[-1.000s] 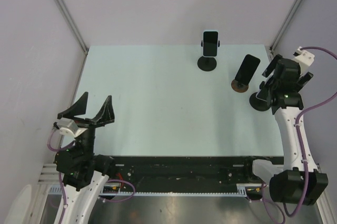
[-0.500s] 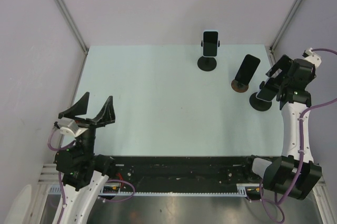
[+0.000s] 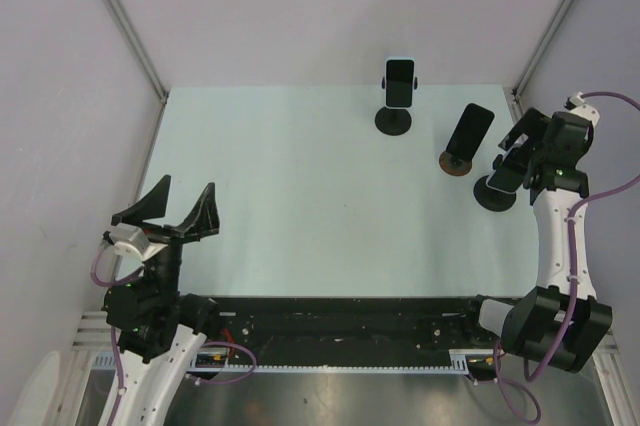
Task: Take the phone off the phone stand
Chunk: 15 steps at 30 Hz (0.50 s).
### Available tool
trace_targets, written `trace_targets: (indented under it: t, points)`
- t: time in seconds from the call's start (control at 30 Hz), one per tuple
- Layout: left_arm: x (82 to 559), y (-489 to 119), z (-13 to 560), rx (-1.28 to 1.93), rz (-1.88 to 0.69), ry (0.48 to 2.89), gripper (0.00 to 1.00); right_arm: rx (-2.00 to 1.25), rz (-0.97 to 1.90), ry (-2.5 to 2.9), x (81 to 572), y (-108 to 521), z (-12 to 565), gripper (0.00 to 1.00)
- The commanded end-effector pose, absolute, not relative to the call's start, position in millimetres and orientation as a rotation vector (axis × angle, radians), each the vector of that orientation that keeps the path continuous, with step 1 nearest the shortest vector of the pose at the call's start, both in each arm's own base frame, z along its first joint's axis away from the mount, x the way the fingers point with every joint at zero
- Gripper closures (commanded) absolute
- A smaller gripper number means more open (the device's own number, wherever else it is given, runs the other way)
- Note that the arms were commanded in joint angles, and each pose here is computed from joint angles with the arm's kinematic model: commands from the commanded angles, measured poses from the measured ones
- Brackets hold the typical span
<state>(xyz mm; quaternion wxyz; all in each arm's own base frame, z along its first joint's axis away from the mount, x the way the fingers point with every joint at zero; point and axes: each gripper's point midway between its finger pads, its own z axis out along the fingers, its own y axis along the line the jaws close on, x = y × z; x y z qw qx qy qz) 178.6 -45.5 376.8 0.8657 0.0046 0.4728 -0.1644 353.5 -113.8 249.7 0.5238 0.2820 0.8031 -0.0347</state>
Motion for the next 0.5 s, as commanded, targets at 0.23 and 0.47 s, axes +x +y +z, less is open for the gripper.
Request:
trace_targets:
  t: [0.23,0.47]
  points:
    - [172,-46,382,0.022,-0.353,0.961,0.00,0.629,-0.086,1.955,353,-110,231,0.09]
    - [172,-47,381,0.027,-0.357,0.963,0.00,0.611,-0.057,1.938,348,-103,231,0.40]
